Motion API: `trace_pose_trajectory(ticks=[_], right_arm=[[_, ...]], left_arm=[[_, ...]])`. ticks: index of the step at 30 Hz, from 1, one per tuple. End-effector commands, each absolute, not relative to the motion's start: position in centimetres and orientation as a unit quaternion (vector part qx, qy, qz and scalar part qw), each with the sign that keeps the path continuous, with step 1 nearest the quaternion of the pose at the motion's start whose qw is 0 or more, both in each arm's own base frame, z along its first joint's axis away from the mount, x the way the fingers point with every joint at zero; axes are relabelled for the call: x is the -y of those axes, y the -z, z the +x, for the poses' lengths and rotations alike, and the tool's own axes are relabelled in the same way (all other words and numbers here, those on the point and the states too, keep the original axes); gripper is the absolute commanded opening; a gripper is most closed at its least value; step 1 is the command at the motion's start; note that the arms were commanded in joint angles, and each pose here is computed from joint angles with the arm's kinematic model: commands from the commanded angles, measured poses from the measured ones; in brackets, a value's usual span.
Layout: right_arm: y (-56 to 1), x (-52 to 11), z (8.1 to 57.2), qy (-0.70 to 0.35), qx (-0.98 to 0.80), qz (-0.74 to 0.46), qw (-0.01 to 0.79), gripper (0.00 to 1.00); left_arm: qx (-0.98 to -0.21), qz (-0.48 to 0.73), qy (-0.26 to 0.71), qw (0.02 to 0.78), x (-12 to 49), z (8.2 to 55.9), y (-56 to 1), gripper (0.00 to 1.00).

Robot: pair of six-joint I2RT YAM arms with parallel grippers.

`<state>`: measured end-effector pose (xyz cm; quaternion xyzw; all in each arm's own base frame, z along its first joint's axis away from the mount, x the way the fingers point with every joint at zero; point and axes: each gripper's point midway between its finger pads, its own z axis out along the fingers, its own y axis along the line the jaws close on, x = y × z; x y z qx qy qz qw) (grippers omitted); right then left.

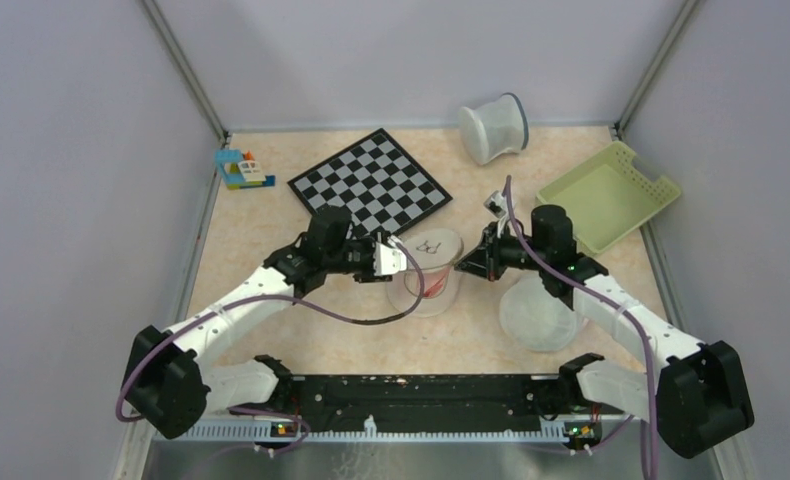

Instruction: Unzip the laundry bag and remove the bra

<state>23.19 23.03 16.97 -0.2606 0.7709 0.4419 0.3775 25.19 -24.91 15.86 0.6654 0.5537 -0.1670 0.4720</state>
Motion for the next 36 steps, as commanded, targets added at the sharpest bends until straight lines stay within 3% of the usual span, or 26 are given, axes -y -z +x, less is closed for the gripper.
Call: trace_pose_trajectory(ticks=[1, 5, 11, 16, 22, 30, 36], right_arm=[[-19.0, -24.5, 22.2, -0.459, -0.74, -0.287, 0.4, 0.0], [-19.2, -24.9, 22.2, -0.464, -0.738, -0.283, 0.401, 0.0], [-19.7, -25.5, 22.3, -0.47, -0.733, -0.281, 0.403, 0.0], [-19.6, -25.4, 22.3, -0.465, -0.734, -0.285, 0.404, 0.0], [-18.7, -24.3, 22.6, -0.441, -0.748, -0.29, 0.403, 0.0], [-14.7, -20.6, 25.0, -0.4, -0.791, -0.26, 0.383, 0.0], [-14.5, -21.3, 26.0, -0.411, -0.787, -0.256, 0.384, 0.0]], left_arm=[[-0.53, 0.659, 0.231, 0.481, 26.6, 23.8, -19.5, 0.62], [-0.534, 0.635, 0.284, 0.481, 28.6, 22.3, -21.3, 0.73], [-0.553, 0.626, 0.301, 0.46, 31.5, 22.0, -20.2, 0.72], [-0.576, 0.626, 0.29, 0.438, 32.0, 23.3, -17.8, 0.57], [-0.599, 0.632, 0.243, 0.427, 30.7, 24.3, -15.9, 0.01], [-0.578, 0.648, 0.187, 0.46, 28.0, 23.8, -14.3, 0.0], [-0.551, 0.659, 0.165, 0.484, 27.5, 23.7, -14.5, 0.0]])
